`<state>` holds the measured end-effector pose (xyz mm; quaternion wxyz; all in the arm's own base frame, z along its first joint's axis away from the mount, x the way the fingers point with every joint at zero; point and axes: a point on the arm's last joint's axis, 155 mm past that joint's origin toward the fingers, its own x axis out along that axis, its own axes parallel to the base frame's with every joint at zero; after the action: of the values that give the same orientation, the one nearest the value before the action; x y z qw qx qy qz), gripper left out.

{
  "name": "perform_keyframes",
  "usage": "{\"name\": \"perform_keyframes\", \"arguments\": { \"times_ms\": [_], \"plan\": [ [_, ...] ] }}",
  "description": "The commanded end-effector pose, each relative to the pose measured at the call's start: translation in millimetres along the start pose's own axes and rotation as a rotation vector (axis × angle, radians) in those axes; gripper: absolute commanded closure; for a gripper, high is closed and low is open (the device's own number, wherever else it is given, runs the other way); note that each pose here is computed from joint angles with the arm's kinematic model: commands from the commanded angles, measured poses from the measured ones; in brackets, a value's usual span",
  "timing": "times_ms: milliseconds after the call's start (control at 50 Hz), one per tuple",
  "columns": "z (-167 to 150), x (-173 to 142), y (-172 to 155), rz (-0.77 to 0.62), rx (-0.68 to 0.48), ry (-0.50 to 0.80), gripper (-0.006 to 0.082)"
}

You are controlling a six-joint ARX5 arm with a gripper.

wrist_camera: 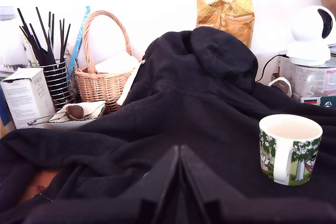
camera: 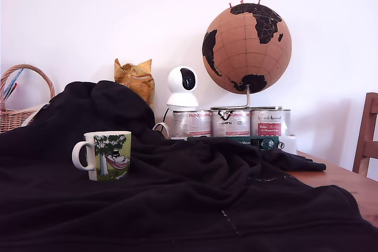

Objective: Pick the grey coffee capsule and place it inside the green coffee cup

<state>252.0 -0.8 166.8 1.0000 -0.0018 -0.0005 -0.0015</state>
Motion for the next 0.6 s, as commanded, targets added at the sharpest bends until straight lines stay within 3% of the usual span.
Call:
{"name": "perform_keyframes", "arguments": {
  "times_ms": [0, 140, 280, 480, 580],
  "plan": [
    [-61, -9, -25, -0.139, -0.015, 0.242, 0.0786],
    [-55, -8, -25, -0.139, -0.015, 0.222, 0.0786],
    [-28, -5, -25, -0.140, -0.026, 0.127, 0.0786],
    [12, -5, -33, -0.184, -0.284, 0.003, 0.0786],
    [36, -7, -33, -0.201, -0.349, -0.085, 0.0786]
  ]
}}
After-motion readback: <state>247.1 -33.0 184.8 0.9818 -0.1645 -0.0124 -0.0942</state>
